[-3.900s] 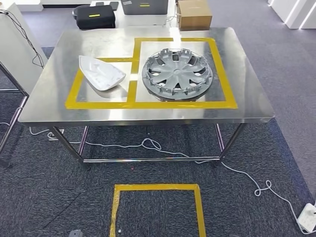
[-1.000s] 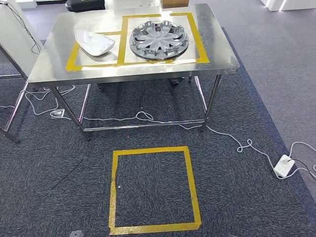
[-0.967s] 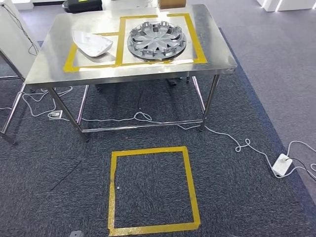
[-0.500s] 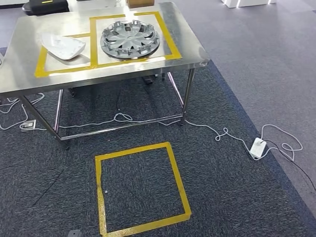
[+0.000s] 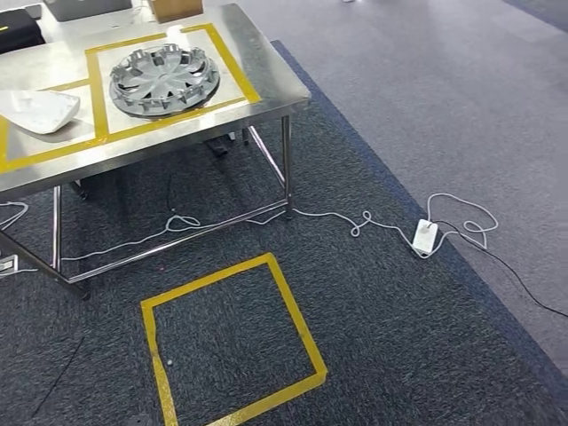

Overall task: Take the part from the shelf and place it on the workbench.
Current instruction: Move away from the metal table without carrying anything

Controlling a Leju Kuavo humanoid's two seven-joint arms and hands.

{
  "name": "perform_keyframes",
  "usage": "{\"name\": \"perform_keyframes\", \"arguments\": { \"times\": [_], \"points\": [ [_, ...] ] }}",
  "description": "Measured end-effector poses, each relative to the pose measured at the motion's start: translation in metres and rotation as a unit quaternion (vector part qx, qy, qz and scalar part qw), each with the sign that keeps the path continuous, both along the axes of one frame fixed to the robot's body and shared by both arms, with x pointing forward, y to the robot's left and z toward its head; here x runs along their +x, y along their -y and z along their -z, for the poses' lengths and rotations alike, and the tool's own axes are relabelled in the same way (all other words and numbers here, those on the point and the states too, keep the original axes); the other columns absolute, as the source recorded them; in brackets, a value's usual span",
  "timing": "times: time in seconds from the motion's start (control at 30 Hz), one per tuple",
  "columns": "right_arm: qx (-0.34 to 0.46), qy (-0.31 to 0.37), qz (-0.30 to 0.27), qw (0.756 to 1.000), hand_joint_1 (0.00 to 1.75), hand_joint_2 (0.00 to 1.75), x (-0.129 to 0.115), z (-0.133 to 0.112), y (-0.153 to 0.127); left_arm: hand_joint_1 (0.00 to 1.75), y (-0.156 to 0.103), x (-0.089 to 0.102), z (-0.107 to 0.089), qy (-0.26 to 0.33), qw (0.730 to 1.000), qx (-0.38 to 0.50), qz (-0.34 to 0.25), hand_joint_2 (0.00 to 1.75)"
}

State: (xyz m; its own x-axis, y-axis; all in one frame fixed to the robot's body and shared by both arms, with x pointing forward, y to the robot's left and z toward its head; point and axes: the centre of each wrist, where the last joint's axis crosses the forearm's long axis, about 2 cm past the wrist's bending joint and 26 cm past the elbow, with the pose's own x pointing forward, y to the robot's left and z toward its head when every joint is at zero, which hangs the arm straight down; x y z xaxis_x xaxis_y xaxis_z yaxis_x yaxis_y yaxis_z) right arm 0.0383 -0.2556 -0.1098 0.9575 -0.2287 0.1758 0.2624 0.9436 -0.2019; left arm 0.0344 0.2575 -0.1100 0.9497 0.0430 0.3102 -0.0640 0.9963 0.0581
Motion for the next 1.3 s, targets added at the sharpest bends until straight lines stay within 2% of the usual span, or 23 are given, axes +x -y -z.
{"name": "perform_keyframes", "arguments": {
  "times": [0.63, 1.07, 1.3],
  "points": [
    [0.005, 0.030, -0.005, 1.000, 0.00, 0.00, 0.0012, 0.0000, -0.0005, 0.00, -0.0010, -0.0028, 0.0003, -0.013, 1.000, -0.005, -0.012, 0.00],
    [-0.009, 0.005, 0.049, 0.999, 0.00, 0.00, -0.0001, -0.0001, 0.0000, 0.00, 0.0008, -0.0031, 0.0003, -0.002, 1.000, -0.010, 0.028, 0.00],
    [-0.014, 0.003, 0.060, 0.998, 0.00, 0.00, -0.0057, 0.0004, 0.0008, 0.00, 0.0004, -0.0023, 0.0004, -0.003, 0.999, -0.017, 0.039, 0.00]
  ]
}}
